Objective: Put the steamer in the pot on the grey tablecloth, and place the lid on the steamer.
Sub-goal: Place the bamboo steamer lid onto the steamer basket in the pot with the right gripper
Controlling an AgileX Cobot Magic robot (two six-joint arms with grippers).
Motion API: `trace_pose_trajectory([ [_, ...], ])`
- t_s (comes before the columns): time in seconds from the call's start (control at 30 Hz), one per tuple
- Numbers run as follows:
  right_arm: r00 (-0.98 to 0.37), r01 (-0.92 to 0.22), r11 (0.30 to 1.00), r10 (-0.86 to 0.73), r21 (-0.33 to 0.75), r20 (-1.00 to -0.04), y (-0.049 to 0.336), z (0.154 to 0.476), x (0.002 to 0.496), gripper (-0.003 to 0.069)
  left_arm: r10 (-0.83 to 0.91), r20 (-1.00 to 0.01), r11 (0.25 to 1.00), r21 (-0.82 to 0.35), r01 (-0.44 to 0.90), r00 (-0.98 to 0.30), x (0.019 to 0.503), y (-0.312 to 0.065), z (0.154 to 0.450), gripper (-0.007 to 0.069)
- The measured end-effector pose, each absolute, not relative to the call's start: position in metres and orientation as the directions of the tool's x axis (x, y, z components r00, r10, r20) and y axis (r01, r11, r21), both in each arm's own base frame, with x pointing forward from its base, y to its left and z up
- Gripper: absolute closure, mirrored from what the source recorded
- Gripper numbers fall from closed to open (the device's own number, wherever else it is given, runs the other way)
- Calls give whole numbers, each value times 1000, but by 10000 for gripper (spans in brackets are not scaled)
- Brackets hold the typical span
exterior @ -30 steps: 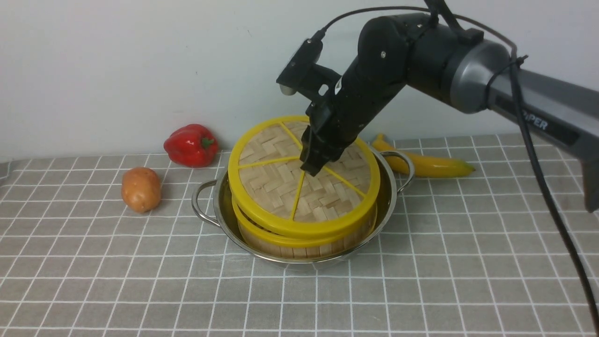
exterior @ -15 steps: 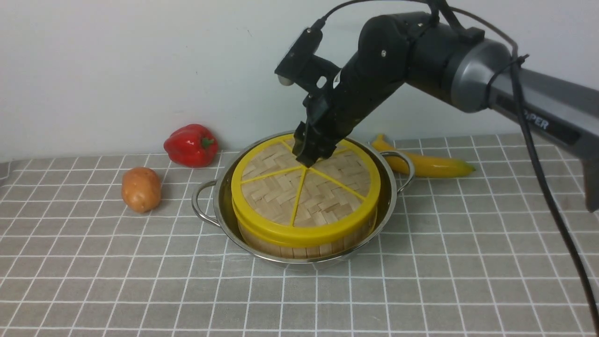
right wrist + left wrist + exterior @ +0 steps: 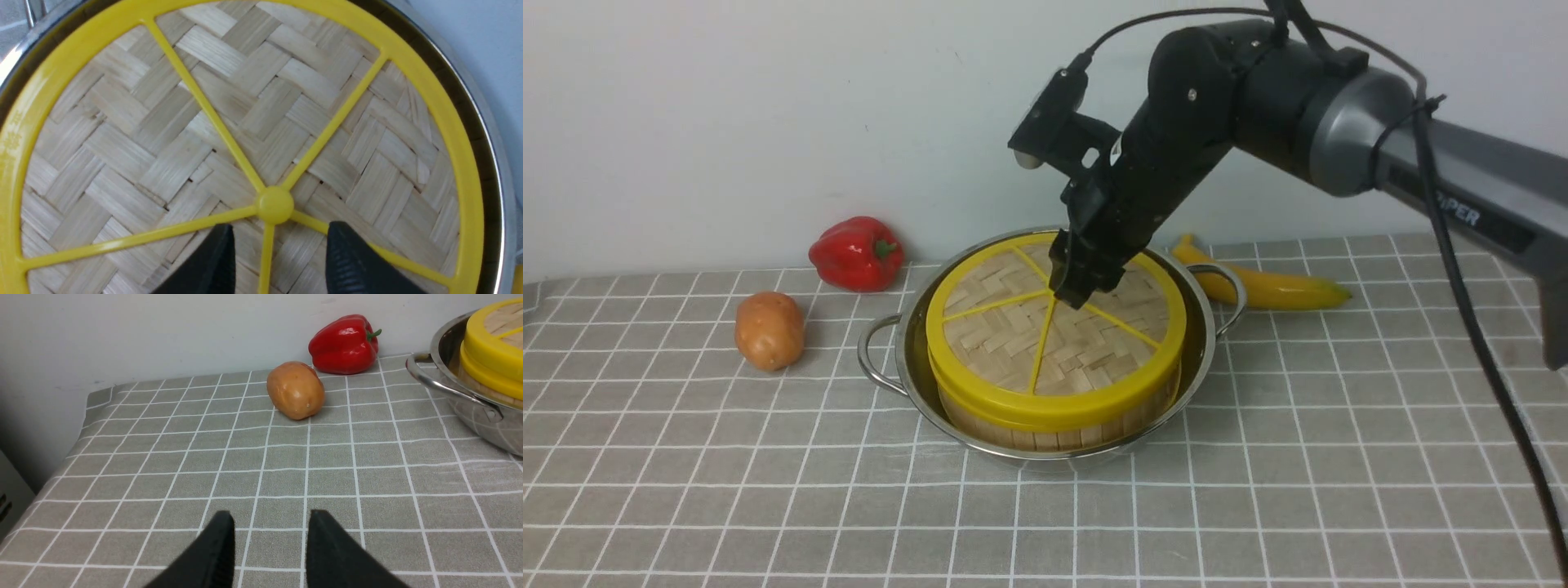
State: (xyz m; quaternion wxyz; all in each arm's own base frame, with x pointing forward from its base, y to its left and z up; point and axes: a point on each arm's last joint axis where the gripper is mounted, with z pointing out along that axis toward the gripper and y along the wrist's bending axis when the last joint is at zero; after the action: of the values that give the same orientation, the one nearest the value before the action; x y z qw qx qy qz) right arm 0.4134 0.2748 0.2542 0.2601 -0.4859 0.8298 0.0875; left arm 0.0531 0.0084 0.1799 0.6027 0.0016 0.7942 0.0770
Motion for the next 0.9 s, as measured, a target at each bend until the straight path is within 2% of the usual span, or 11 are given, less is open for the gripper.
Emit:
trace_pose_trajectory([
  [0.3,-378,-855,508,-750,-106,-543,277,255,414,417,95,-957,988,124,-90,-273,53,8,180,382],
  [0.9,-402,-855,515,-724,-53,-560,285,239,418,416,95,-957,988,124,-90,-273,53,8,180,382],
])
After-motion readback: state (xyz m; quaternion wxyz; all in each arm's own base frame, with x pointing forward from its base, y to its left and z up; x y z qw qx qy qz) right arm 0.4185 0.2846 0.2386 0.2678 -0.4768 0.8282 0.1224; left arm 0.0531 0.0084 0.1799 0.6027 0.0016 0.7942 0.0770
